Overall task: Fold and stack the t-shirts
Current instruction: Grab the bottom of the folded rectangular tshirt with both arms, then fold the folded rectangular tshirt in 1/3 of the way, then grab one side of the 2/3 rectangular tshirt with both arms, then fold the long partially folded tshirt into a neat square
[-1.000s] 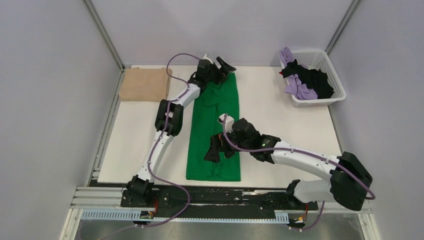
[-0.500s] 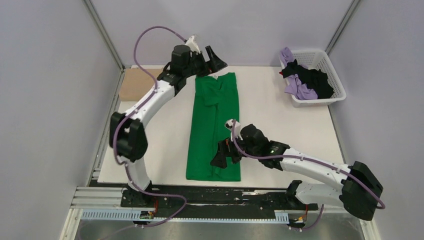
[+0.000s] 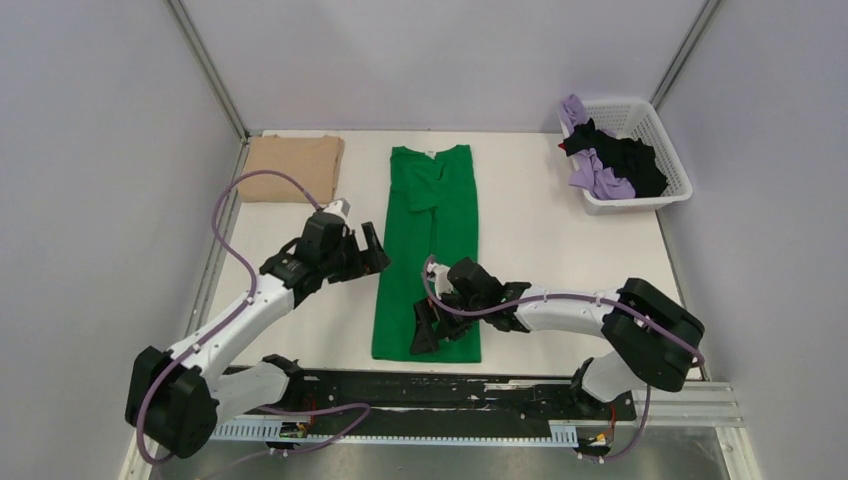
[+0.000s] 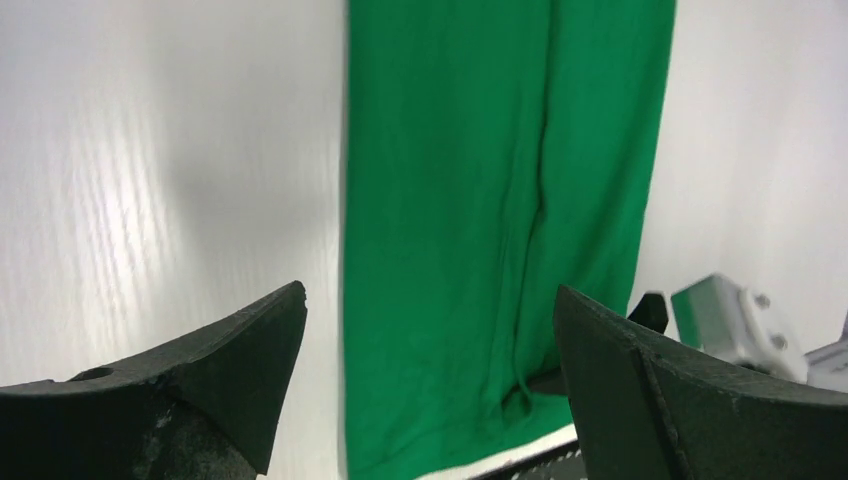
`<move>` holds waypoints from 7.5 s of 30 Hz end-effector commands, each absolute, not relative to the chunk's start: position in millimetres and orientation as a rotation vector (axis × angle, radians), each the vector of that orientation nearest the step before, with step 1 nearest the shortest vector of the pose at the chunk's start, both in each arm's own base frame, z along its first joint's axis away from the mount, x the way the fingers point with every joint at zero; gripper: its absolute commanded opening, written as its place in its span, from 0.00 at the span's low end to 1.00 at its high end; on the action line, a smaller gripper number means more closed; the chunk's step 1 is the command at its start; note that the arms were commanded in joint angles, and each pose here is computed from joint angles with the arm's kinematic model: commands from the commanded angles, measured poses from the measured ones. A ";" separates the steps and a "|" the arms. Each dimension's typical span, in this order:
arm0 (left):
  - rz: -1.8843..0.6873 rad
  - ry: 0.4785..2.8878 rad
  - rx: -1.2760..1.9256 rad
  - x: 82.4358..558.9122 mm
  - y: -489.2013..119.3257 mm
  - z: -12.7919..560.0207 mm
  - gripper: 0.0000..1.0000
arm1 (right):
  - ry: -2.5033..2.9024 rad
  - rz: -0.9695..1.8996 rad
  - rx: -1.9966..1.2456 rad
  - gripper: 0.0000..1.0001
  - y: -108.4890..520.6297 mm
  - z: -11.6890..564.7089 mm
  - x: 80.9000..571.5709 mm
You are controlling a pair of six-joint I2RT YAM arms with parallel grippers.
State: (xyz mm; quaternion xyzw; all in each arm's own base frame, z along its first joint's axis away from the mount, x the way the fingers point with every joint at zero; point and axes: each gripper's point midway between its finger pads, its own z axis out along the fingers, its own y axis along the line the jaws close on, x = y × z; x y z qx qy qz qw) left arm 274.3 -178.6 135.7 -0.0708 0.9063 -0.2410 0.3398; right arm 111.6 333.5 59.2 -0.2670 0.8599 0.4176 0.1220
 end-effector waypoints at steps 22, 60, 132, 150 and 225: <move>-0.787 2.877 -0.214 99.9 -177.4 46.5 0.89 | 2.611 0.830 -0.333 0.93 246.0 83.7 116.9; -0.987 2.656 -0.056 143.7 -227.1 82.1 0.00 | 2.599 0.817 -0.297 0.02 262.1 76.7 142.6; -0.708 2.409 -0.209 321.3 -165.9 105.2 1.00 | 2.279 0.867 0.007 1.00 215.5 121.9 324.0; -0.775 2.562 -0.293 303.4 -175.5 30.1 0.63 | 2.442 0.566 -0.137 0.54 230.6 38.8 306.7; -0.646 2.057 -0.415 361.2 -148.6 188.4 0.00 | 2.195 1.420 -0.140 0.00 233.1 167.8 343.2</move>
